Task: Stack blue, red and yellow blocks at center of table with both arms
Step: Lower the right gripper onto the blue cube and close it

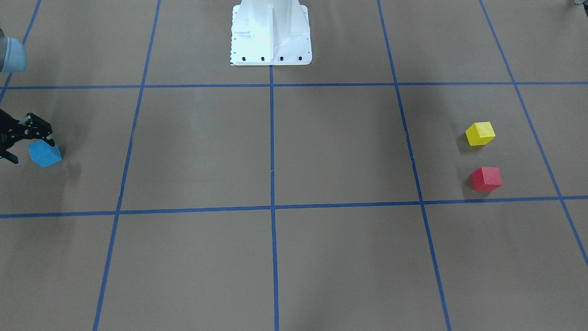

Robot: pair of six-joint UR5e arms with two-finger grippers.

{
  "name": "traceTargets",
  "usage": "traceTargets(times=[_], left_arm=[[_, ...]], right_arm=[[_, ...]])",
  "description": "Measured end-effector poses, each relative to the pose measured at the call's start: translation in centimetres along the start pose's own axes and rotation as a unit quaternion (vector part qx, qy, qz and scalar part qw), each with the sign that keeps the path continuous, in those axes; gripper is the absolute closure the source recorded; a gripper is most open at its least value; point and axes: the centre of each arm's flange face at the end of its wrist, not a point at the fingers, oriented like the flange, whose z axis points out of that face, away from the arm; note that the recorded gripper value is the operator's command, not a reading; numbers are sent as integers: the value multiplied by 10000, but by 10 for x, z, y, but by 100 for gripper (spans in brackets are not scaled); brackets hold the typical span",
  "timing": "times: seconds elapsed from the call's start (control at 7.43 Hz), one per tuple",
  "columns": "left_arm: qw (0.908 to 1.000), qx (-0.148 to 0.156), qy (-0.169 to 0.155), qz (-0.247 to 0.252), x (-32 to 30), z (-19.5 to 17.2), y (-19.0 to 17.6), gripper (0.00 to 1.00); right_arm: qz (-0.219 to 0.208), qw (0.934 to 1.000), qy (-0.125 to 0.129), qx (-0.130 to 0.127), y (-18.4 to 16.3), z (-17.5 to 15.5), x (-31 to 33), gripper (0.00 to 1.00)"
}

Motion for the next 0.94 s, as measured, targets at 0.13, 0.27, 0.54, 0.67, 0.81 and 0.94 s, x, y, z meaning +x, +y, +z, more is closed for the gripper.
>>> traceTargets(times=[0.13,0.27,0.54,0.67,0.81,0.94], left_arm=[[10000,3,0,1,0,0,0,0],[10000,5,0,2,0,0,0,0],[10000,5,0,1,0,0,0,0],[10000,2,-2,-1,0,0,0,0],[10000,0,-5,-3,0,0,0,0],[10000,0,-7,-3,0,0,0,0]], right_arm=[[-51,9999,152,-47,6,6,-1,4],[-96,9996,262,-95,12,12,-1,6],[-183,9992,294,-190,16,22,-8,19],[-214,9992,275,-218,15,26,-12,79],[-234,9991,250,-233,15,28,-15,100],[-240,9992,227,-246,15,28,-15,100]])
